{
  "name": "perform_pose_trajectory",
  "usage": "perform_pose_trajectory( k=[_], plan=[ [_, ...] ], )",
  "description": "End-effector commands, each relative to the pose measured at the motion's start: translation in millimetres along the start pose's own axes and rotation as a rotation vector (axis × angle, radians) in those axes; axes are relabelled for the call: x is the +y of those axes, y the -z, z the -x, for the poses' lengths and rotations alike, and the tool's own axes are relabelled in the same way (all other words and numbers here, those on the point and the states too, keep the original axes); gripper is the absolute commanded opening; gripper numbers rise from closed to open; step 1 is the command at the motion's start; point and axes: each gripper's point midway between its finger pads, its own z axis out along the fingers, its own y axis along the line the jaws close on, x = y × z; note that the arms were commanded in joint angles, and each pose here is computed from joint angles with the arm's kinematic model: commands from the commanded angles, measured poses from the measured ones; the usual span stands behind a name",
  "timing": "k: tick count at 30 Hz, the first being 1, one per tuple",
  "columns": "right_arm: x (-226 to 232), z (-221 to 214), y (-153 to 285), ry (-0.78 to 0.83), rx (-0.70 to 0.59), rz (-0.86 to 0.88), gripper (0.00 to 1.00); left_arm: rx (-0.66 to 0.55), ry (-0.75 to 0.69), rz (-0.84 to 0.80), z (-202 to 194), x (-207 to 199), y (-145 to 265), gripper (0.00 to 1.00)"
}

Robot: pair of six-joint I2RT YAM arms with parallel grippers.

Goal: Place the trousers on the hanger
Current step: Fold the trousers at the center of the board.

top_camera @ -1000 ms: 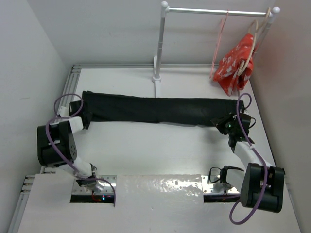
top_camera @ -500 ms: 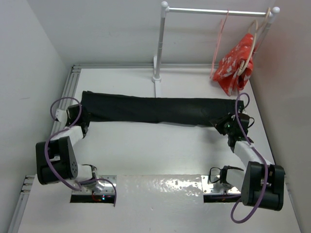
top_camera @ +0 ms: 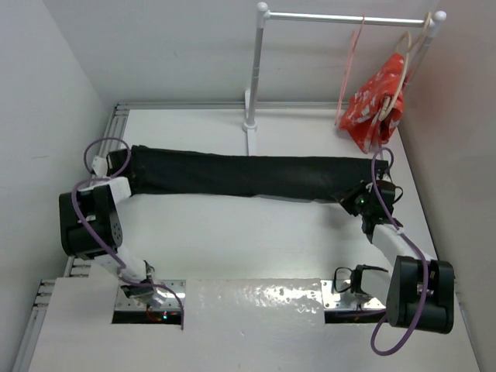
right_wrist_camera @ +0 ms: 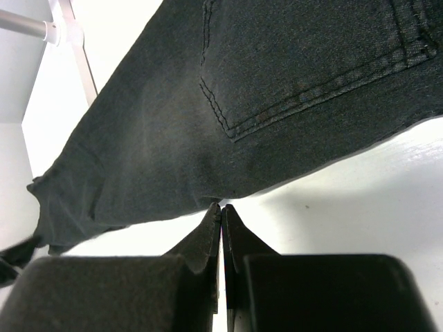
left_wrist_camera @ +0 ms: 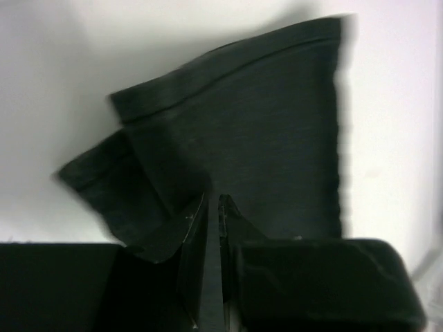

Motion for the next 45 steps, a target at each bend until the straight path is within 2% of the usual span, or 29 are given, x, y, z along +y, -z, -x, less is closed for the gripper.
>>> perform_pose_trajectory(
  k=[1, 5, 9, 11, 12, 15, 20, 27, 31, 38, 40, 41, 42, 43, 44, 45],
  plan=[
    [17.3, 16.6, -1.2, 0.044, -0.043, 0.046, 0.01, 0.019, -0.008, 0.123, -5.9, 38.3, -3.2, 0.11],
    [17.2, 16.1, -1.3, 0.044, -0.040, 0.046, 0.01, 0.008, -0.018, 0.199, -9.3, 62.6, 2.4, 0.14],
    [18.7, 14.7, -1.5, 0.039, -0.032, 0.055, 0.01, 0.013, -0.032, 0.251, -8.1, 68.6, 3.6, 0.21],
    [19.0, 15.5, -0.7, 0.043, -0.036, 0.055, 0.01, 0.004, -0.031, 0.236, -4.4, 64.8, 6.0, 0.28],
    [19.3, 15.7, -0.5, 0.044, -0.037, 0.056, 0.01, -0.002, -0.026, 0.208, -0.8, 57.3, 9.7, 0.38],
    [21.7, 15.5, -0.4, 0.042, -0.033, 0.067, 0.01, -0.028, -0.016, 0.152, 7.6, 45.6, 19.8, 0.50],
    [21.5, 13.9, -0.3, 0.044, -0.028, 0.068, 0.01, -0.049, -0.005, 0.154, 8.7, 53.0, 27.8, 0.52],
    [22.5, 14.1, -0.2, 0.041, -0.027, 0.071, 0.02, 0.030, -0.009, 0.217, -18.5, 83.9, 27.5, 0.56],
    [22.7, 14.0, 0.2, 0.042, -0.028, 0.072, 0.02, 0.062, 0.007, 0.209, -26.8, 83.0, 21.8, 0.59],
    [19.3, 14.8, 0.1, 0.044, -0.033, 0.056, 0.02, 0.076, 0.038, 0.197, -29.9, 69.6, 2.7, 0.59],
    [15.4, 13.9, 0.2, 0.032, -0.036, 0.038, 0.07, 0.084, 0.039, 0.198, -30.5, 66.9, -0.8, 0.52],
    [13.3, 14.2, 0.7, 0.028, -0.043, 0.026, 0.11, 0.084, 0.042, 0.193, -30.6, 66.0, -1.0, 0.49],
    [3.8, 19.2, 2.0, 0.016, -0.077, -0.028, 0.22, 0.080, 0.044, 0.187, -30.0, 65.1, -0.6, 0.41],
    [-2.9, 22.4, 3.0, 0.009, -0.098, -0.067, 0.29, 0.066, 0.050, 0.160, -28.0, 61.4, -1.5, 0.34],
    [-9.6, 26.3, 4.9, 0.001, -0.123, -0.106, 0.35, 0.063, 0.045, 0.157, -27.8, 61.9, -1.2, 0.22],
    [-19.9, 33.8, 9.1, -0.011, -0.172, -0.167, 0.49, 0.056, 0.044, 0.150, -26.3, 61.0, -0.3, 0.18]
  ],
)
